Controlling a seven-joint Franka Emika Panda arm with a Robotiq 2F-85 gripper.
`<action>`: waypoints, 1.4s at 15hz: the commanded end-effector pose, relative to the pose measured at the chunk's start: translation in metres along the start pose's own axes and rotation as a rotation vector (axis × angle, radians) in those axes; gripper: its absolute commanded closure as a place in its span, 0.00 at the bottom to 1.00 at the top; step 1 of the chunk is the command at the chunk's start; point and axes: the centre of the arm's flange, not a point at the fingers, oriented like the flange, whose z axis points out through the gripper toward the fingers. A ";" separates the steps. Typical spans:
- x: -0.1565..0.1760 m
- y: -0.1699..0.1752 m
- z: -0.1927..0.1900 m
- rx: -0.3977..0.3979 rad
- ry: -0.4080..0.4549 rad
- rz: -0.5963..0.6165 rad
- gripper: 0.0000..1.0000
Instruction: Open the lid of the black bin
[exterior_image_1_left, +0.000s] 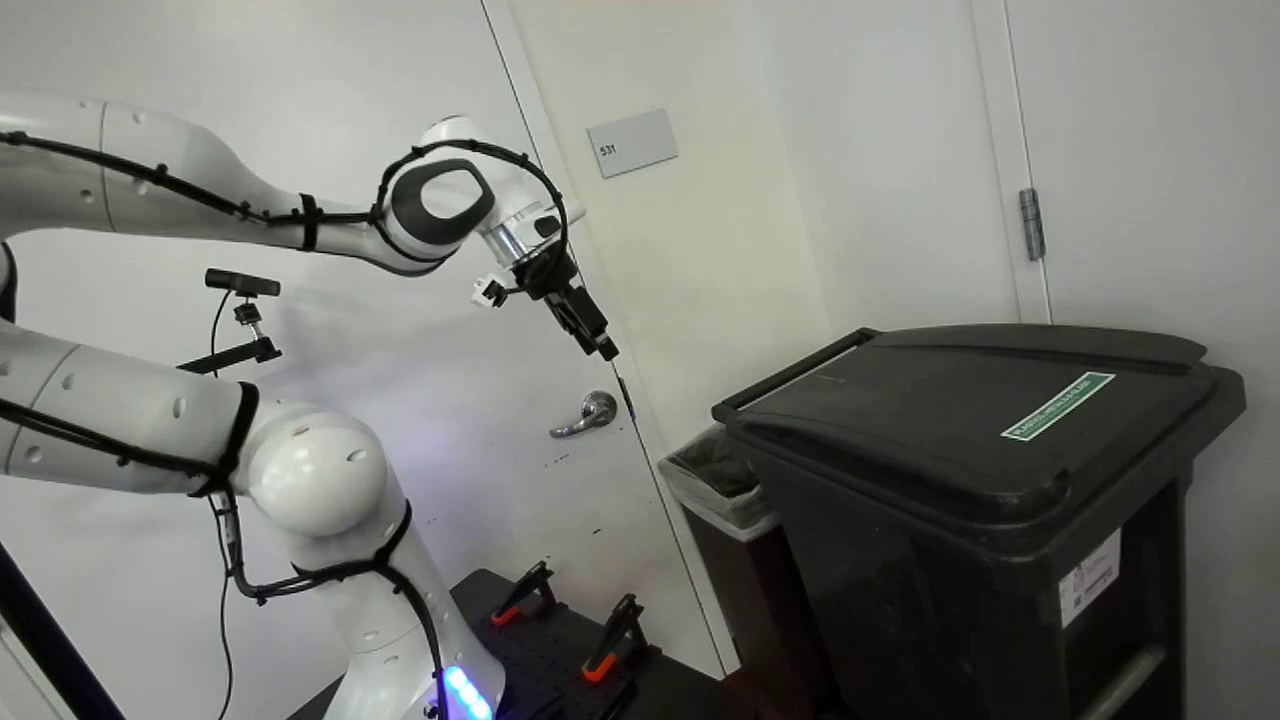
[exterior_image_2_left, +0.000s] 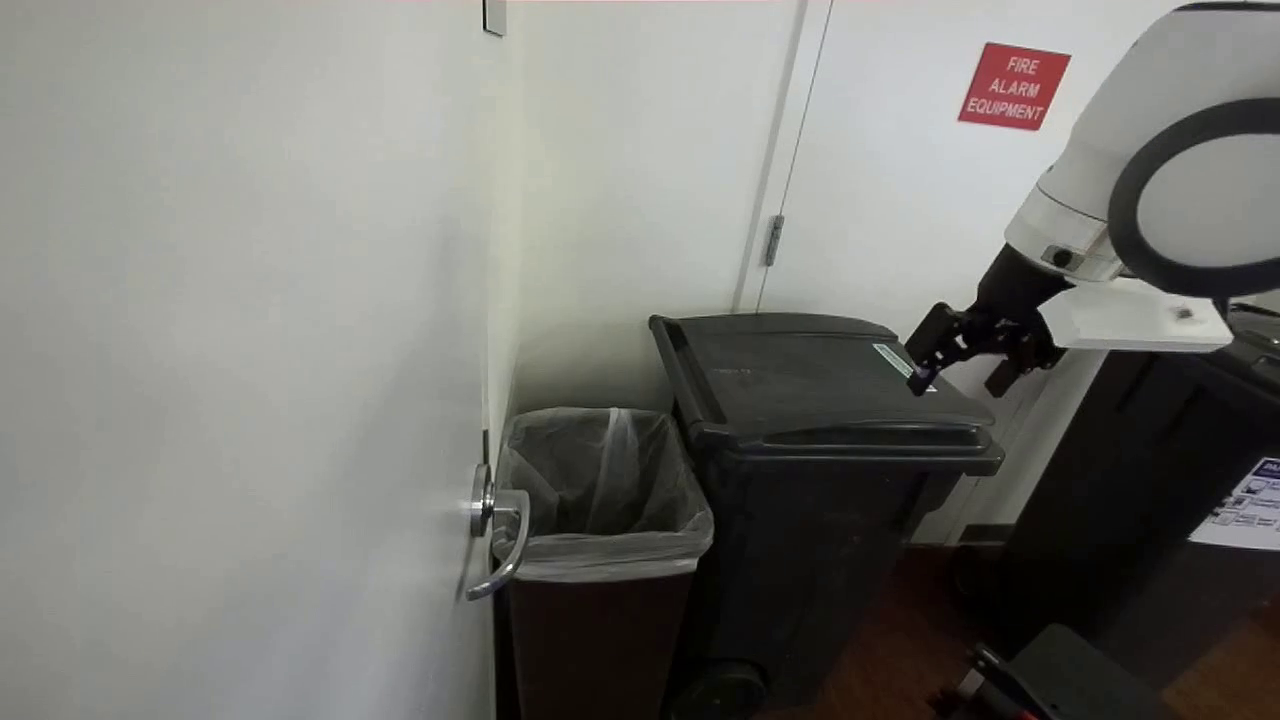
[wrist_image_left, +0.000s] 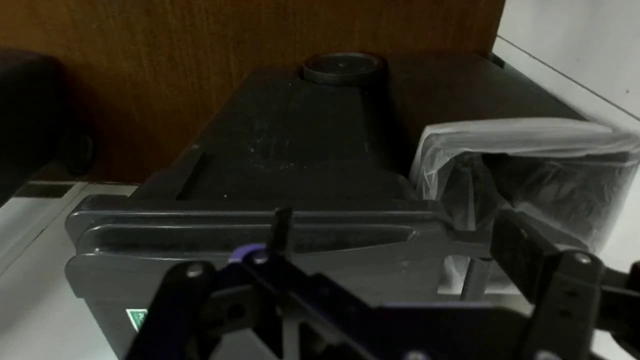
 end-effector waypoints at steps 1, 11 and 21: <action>0.029 0.041 0.023 0.124 0.024 0.162 0.00; 0.034 0.196 0.090 0.490 0.141 0.535 0.00; 0.010 0.238 0.121 0.530 0.104 0.645 0.00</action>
